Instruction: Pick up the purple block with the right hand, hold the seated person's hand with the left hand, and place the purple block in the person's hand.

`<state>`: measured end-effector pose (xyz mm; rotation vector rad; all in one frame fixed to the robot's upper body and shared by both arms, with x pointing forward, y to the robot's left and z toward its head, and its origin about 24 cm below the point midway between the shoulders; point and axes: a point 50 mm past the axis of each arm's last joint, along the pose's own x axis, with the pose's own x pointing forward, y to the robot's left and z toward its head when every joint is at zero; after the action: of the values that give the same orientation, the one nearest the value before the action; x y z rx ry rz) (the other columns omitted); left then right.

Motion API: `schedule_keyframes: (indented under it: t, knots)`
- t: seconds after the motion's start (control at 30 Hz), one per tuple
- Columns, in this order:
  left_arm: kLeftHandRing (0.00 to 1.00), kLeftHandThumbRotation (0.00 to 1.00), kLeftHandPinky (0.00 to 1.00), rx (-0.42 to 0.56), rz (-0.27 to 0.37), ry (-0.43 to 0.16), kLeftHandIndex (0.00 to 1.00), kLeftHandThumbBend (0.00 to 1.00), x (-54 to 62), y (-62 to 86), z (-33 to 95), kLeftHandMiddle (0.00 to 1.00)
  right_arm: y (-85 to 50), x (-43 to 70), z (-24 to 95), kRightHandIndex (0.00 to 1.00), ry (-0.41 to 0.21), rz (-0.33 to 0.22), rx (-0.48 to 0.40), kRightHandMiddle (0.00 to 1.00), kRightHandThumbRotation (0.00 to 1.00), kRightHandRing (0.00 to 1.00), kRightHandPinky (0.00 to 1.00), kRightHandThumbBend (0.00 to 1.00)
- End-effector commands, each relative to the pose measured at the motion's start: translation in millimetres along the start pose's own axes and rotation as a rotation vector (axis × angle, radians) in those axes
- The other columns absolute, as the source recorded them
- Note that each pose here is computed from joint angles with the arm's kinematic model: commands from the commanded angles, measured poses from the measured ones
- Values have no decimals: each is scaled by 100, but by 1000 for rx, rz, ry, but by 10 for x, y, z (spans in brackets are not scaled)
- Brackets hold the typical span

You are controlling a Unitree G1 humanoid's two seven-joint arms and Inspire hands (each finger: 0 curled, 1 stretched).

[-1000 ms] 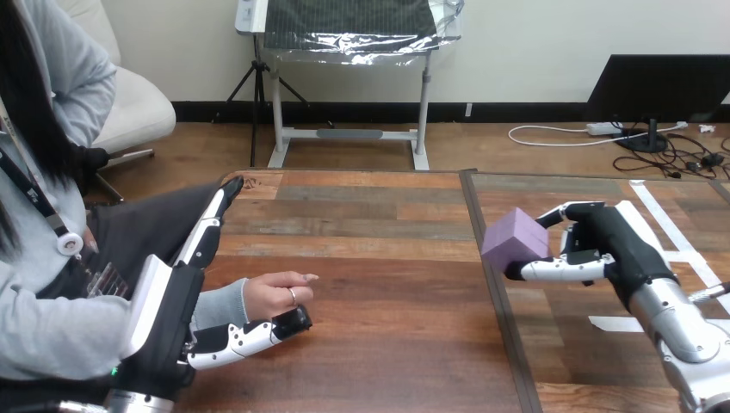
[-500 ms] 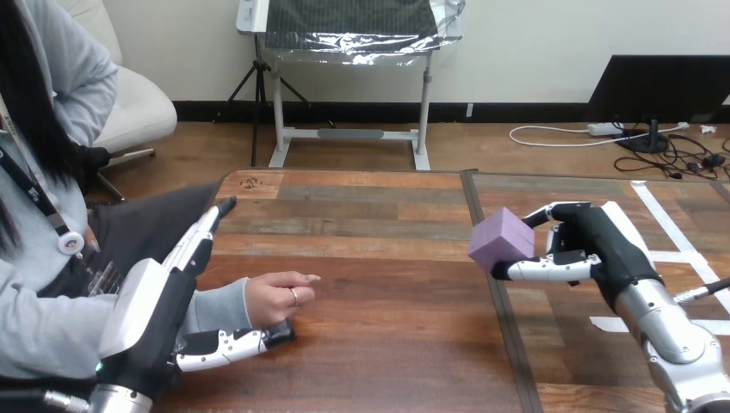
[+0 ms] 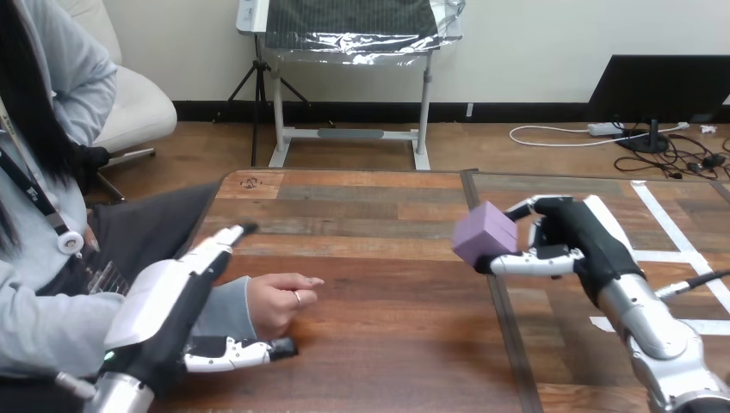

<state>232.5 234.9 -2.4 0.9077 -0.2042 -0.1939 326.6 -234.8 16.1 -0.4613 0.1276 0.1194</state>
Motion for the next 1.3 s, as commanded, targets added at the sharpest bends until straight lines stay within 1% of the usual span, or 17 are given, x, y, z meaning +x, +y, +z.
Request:
schedule_keyframes:
  t: [0.0,0.13,0.27,0.3,0.43,0.6,0.73,0.83,1.13,1.27]
  knots:
    - [92,49,89,75,2,-74,90,100,267,180,78,93,-67,173,417,6,-156,-38,43,8,0,5,1,50]
    - [92,47,88,100,-28,-65,89,100,295,194,57,91,-49,173,416,6,-158,-32,50,8,0,5,1,50]
    - [90,44,86,124,-53,-58,87,100,327,220,37,89,-28,174,425,6,-165,-27,39,8,0,5,1,50]
    - [88,41,84,130,-57,-58,85,100,333,226,34,87,-23,173,429,6,-168,-25,37,8,0,5,1,50]
    - [85,37,81,164,-77,-50,82,100,358,246,19,83,-5,175,438,6,-173,-20,36,8,0,5,1,50]
    - [81,30,78,219,-123,-30,79,100,393,271,-8,79,16,175,444,6,-177,-10,51,8,0,5,1,49]
    - [79,27,77,242,-142,-25,77,100,412,283,-25,77,27,174,445,6,-180,-2,58,8,0,5,1,49]
    - [78,24,75,267,-167,-13,76,100,429,292,-41,76,29,172,437,6,-178,2,55,8,0,5,1,49]
    - [76,22,74,330,-217,12,75,100,467,295,-112,74,34,170,434,6,-177,8,47,9,0,5,1,49]
    - [74,22,73,369,-239,14,75,100,482,297,-143,74,33,164,440,7,-185,10,35,9,0,5,1,49]
